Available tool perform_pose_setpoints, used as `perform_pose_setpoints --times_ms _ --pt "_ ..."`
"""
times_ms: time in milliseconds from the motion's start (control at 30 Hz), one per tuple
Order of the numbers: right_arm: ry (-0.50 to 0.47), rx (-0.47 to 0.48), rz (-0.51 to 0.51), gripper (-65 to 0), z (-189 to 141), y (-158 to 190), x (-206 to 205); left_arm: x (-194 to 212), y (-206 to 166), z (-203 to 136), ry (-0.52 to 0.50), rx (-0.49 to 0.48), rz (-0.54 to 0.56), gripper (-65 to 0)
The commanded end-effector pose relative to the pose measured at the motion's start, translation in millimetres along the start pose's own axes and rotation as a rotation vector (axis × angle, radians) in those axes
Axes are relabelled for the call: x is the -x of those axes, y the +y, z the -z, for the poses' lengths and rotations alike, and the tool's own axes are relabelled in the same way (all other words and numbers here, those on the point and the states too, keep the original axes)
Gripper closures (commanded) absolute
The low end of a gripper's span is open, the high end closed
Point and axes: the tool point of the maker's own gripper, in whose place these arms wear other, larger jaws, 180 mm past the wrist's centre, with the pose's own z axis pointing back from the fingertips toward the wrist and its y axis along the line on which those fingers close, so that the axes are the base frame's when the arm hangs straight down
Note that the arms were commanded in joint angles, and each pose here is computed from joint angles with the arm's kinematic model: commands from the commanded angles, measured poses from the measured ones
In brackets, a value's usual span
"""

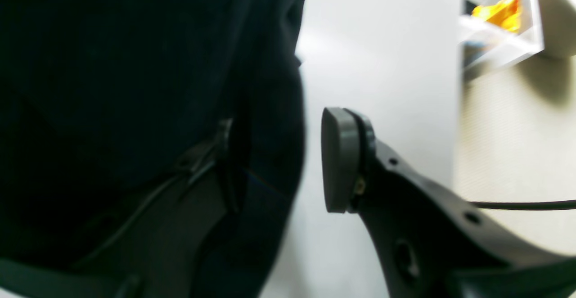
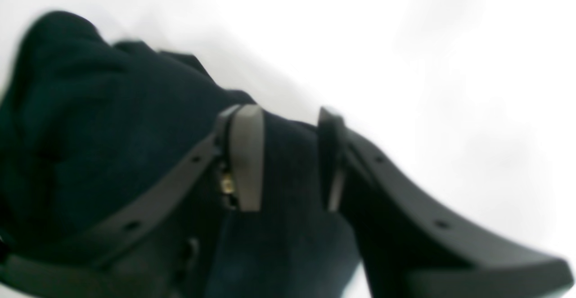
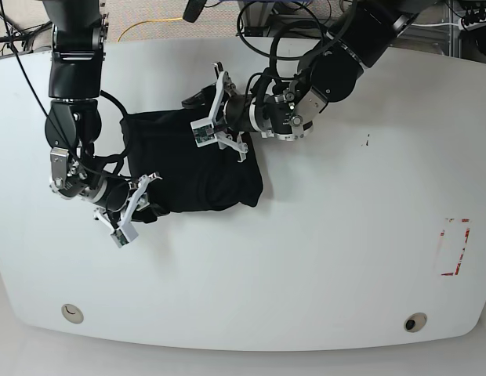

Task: Fold the T-shirt properly
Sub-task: 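Fold the bundle over with both grippers into a compact square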

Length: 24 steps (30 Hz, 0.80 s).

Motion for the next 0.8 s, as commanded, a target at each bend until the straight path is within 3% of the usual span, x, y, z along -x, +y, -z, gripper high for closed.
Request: perform_pose_setpoints --times_ms 0,100,300,533,633,767 --pt "-0.041 0.016 0.01 -16.3 -6.3 -14.5 -8.4 -9.5 7.5 -2.1 -0.031 -0.022 0.011 -23.9" --pt "-0.033 0.021 0.061 -16.0 -5.2 -20.3 14.2 2.4 11.4 -0.3 -0.002 -0.026 -0.005 -23.9" --pt "-0.004 0.026 0.091 -15.5 -11.2 -19.0 46.4 41.7 52.4 -23.5 0.065 -0.122 -0.08 -23.9" --pt "0.029 -0.013 0.08 -15.4 -18.6 12.3 77.4 75.8 111.1 -38.9 0.176 -0.204 -0.137 -23.9" --pt "0.029 -0.063 0.063 -15.2 -17.3 47.2 84.6 84.7 135.3 -43.8 0.213 -0.231 -0.165 -23.9" --pt "0.021 -0.076 0.09 -15.2 -12.5 76.1 84.1 76.1 157.9 -50.5 0.195 -0.264 -0.158 -23.9"
